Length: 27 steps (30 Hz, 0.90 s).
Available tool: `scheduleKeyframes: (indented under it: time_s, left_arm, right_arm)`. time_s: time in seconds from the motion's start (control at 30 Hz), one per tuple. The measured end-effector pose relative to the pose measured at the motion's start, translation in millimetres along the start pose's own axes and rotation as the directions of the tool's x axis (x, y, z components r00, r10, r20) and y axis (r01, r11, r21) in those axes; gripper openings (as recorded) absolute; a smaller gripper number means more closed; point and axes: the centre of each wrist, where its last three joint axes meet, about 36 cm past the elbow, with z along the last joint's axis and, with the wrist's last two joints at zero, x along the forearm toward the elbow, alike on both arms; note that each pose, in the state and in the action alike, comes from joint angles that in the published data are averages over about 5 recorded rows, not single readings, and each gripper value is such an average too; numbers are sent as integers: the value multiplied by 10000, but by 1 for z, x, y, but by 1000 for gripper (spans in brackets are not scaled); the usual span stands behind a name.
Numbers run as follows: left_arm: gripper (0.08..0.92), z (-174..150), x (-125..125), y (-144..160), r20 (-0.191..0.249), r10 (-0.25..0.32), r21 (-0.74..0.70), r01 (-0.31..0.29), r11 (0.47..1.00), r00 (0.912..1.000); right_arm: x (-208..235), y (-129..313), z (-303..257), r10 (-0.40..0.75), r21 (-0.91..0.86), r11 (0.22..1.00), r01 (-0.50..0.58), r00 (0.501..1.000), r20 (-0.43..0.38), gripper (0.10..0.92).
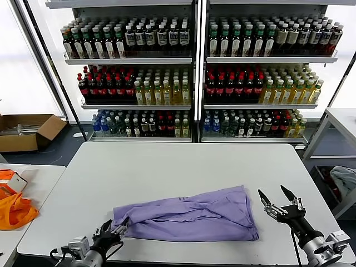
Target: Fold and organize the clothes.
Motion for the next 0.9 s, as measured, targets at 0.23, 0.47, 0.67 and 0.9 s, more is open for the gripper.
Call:
scheduleKeyframes:
  time_s: [0.23, 0.47, 0.67, 0.9]
  left_arm:
    - [385, 6, -5, -5, 48, -180, 261, 179, 9995, 9998]
    - [186, 4, -9, 1, 269, -404, 406, 393, 9984, 9988]
    - [102, -15, -11, 36, 602, -1051, 483, 1023, 9936, 9926]
    - [101, -67, -6, 131, 1575, -2363, -140, 2415, 9703, 9588]
  right_arm:
    - [-3, 5, -4, -200, -157, 9997, 202, 9997, 109, 823]
    - [-4, 8, -5, -339, -306, 9989, 343, 9994, 117, 823]
    - [-6, 8, -10, -543, -320, 9980, 548, 9984, 173, 823]
    - [-10, 13, -12, -745, -382, 9964, 753, 9969, 235, 823]
